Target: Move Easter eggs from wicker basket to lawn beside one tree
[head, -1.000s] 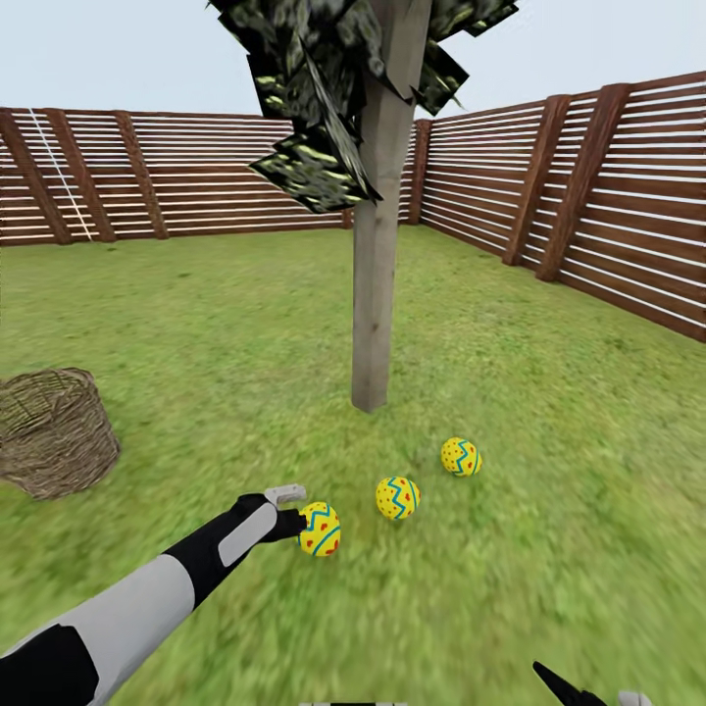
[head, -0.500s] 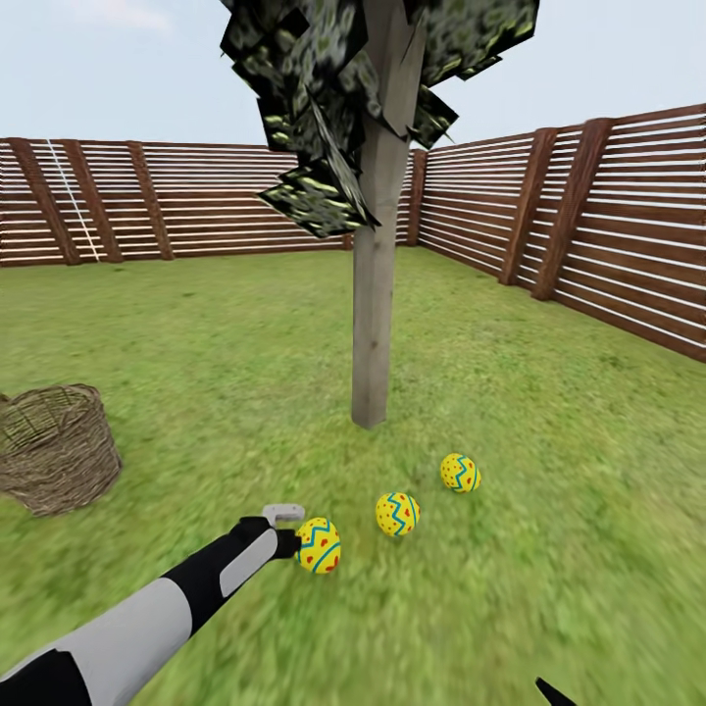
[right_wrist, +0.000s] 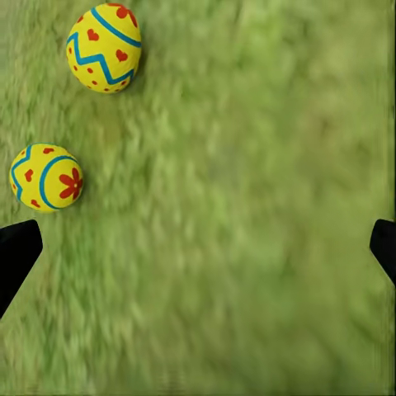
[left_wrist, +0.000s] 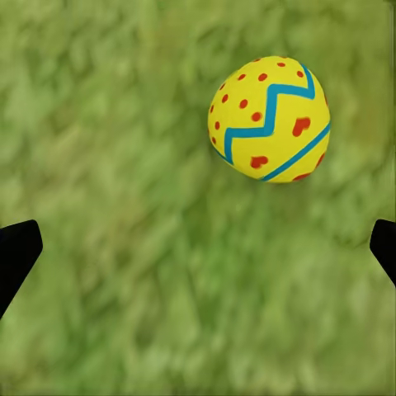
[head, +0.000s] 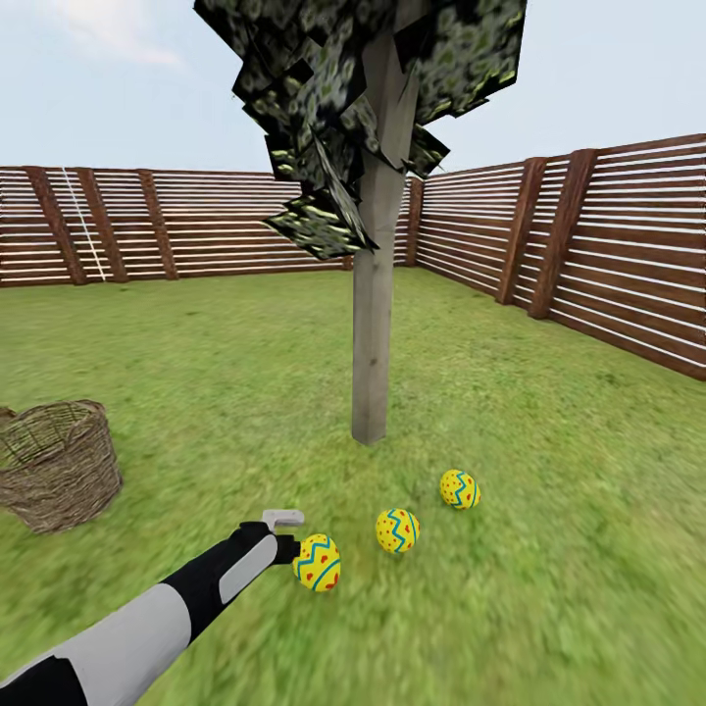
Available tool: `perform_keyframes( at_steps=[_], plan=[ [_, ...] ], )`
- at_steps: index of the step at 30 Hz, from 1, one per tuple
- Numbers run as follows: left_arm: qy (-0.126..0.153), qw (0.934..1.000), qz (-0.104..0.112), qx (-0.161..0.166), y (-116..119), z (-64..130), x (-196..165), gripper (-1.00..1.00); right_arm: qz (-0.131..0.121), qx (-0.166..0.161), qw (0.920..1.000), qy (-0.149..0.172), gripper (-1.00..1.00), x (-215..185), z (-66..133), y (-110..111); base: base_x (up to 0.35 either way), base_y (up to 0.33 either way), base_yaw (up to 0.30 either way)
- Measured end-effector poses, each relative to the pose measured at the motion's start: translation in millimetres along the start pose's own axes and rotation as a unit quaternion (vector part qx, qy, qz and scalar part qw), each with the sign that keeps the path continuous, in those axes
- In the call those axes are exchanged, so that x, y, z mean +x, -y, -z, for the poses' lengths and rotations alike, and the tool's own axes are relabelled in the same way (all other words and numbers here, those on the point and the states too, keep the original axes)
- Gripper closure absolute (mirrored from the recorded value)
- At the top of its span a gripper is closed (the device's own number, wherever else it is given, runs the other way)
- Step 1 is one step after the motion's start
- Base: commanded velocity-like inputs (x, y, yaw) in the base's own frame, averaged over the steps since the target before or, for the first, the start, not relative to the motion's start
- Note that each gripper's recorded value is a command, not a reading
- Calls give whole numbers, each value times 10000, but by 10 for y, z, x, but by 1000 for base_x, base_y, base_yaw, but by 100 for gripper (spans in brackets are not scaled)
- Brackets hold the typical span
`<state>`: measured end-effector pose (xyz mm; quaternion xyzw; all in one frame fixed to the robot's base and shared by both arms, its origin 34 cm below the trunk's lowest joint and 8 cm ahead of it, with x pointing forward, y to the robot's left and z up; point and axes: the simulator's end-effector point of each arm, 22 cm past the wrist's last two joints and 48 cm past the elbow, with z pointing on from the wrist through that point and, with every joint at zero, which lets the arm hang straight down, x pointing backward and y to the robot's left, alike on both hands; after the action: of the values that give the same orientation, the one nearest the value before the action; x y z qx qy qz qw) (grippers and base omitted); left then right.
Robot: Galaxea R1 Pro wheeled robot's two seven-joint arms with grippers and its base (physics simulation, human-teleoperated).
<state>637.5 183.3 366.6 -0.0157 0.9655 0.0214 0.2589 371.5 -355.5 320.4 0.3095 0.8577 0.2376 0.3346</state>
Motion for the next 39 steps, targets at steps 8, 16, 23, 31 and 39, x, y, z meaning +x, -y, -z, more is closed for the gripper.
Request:
perform_keyframes(
  at_steps=[8, 16, 23, 31, 39],
  plan=[
    [111, 9999, 1, -10, -11, 133, -123, -100, -4, 103, 9999, 57, -100, -30, 31, 5, 0, 0, 0],
    [100, 9997, 83, -194, -148, 177, -169, -100, -5, 191, 9998, 44, -100, -124, 116, -75, 0, 0, 0],
    [120, 9995, 59, -271, -200, 261, -251, -100, -11, 228, 9997, 36, -100, -206, 190, -168, 0, 0, 0],
    [119, 9995, 56, -276, -206, 389, -373, -100, -96, 307, 9995, -63, -100, -218, 275, -204, 0, 0, 0],
    [117, 9995, 59, -275, -205, 519, -493, -100, -93, 329, 9994, -78, -100, -320, 368, -297, 0, 0, 0]
  ],
)
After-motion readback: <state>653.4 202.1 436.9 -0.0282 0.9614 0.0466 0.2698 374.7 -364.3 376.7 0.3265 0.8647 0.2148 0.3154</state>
